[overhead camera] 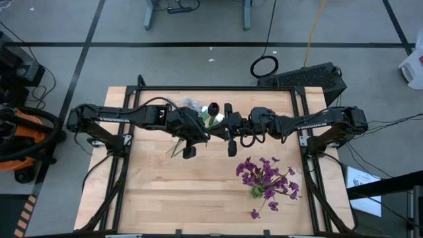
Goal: Sort flowers into vase by color
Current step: Put the black tulip into the green vase
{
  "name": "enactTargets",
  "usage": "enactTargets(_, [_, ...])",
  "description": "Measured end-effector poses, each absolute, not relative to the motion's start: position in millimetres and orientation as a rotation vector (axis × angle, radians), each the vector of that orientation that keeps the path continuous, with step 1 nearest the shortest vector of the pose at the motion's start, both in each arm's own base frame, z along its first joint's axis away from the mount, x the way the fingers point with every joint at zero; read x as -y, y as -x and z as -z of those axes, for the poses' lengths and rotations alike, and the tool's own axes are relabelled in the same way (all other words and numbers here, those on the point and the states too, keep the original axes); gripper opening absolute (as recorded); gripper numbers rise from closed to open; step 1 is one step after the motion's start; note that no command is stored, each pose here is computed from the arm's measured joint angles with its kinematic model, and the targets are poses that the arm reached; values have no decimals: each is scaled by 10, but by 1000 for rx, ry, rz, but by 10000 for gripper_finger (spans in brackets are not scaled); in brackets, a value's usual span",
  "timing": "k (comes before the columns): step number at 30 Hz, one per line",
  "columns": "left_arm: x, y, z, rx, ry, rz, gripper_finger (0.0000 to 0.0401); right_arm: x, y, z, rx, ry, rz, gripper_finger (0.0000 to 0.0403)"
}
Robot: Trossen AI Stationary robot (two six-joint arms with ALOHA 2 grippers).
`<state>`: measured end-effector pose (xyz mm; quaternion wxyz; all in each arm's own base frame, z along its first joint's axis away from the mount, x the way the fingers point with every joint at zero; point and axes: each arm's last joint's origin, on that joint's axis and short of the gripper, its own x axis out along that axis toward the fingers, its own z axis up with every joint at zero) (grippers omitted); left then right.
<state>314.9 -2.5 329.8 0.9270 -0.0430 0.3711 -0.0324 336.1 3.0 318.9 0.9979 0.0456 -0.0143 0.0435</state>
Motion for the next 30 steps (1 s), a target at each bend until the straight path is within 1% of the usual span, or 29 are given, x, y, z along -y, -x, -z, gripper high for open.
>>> enactTargets(3, [56,-3149,-3297,-762,99,67,46,-31,-3337,-3196,12,-92,-87,2])
enactTargets(7, [117,-3160,-3307,-744,67,35,109,-39,-3267,-3249,-4,-92,-88,1])
enactTargets(11, [215,-3213,-3378,-649,47,40,167,-104,-3096,-3360,-43,-66,-102,1])
enactTargets(15, [357,-3288,-3418,-494,12,94,204,-231,-2828,-3517,-77,-43,-149,1])
enactTargets(18, [444,-3325,-3403,-404,-15,127,215,-358,-2634,-3600,-101,-36,-175,1])
enactTargets(22, [482,-3361,-3370,-271,2,137,217,-510,-2421,-3614,-83,-20,-128,0])
enactTargets(25, [492,-3374,-3319,-211,30,133,217,-583,-2367,-3494,-43,-28,-88,0])
enactTargets(27, [487,-3378,-3309,-168,32,113,217,-619,-2367,-3399,18,-45,-78,0])
enactTargets(30, [474,-3392,-3279,-168,34,49,217,-649,-2384,-3270,139,-76,-83,1])
